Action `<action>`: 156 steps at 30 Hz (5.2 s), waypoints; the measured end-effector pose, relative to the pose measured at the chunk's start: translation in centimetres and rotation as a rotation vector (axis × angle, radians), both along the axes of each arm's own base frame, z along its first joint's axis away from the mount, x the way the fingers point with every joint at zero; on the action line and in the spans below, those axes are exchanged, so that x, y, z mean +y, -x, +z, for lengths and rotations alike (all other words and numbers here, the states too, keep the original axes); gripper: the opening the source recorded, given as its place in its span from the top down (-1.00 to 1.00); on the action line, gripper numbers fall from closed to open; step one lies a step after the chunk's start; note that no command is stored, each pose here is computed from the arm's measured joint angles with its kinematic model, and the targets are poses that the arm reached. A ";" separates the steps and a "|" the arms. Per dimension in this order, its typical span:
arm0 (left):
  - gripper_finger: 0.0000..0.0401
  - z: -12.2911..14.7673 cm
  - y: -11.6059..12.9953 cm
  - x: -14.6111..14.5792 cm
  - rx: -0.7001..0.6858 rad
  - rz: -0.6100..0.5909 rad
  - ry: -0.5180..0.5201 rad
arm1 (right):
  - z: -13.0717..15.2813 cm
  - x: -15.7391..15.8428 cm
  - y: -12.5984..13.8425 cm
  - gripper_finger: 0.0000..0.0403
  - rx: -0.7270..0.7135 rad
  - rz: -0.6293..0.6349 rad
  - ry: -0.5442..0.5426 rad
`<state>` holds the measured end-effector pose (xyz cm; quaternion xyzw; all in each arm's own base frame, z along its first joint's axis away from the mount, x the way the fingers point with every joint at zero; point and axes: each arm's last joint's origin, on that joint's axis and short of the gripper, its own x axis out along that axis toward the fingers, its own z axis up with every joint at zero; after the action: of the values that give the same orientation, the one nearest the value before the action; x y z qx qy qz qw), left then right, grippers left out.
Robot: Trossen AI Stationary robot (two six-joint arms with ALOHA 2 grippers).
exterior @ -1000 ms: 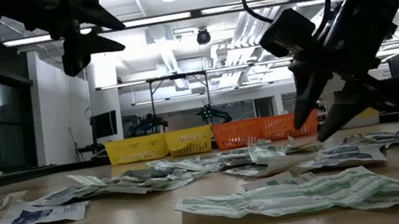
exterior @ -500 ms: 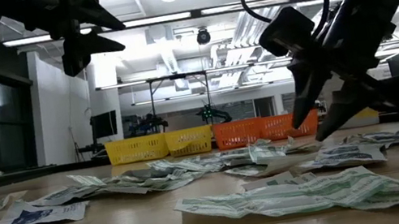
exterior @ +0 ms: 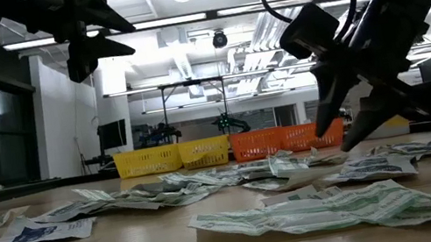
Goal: Pick & Place First Aid Supplies
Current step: Put the green pad into the right orange bin
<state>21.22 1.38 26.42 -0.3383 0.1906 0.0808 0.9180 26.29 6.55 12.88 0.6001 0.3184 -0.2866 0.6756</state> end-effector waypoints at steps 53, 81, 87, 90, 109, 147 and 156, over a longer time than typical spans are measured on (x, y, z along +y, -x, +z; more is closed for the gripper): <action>0.20 -0.1 0.1 0.0 0.015 -0.001 -0.003 | -2.4 -0.3 -0.7 0.98 0.019 -0.103 0.080; 0.20 -0.3 0.1 0.0 0.031 0.000 0.002 | 4.9 -1.9 2.9 1.00 -0.053 -0.082 0.251; 0.20 -0.3 0.1 0.0 0.030 0.005 0.003 | 7.3 -3.3 4.5 1.00 -0.084 -0.066 0.321; 0.20 -0.2 0.1 0.0 0.026 0.015 0.000 | 8.5 -4.4 5.3 1.00 -0.099 -0.021 0.363; 0.20 -0.2 0.1 0.3 0.021 0.130 0.027 | 11.2 -13.6 9.1 1.00 -0.024 0.046 0.657; 0.20 -2.0 -1.2 1.2 0.066 0.460 0.042 | 6.5 -22.0 7.3 0.85 -0.057 0.746 0.853; 0.20 -2.0 -1.2 1.2 0.065 0.459 0.040 | 5.4 -18.8 6.3 0.18 0.244 1.158 1.045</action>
<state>22.46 2.60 24.45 -0.3880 0.1398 0.2948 0.8620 20.01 -12.28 18.26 -0.0920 0.4763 -0.0656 0.8720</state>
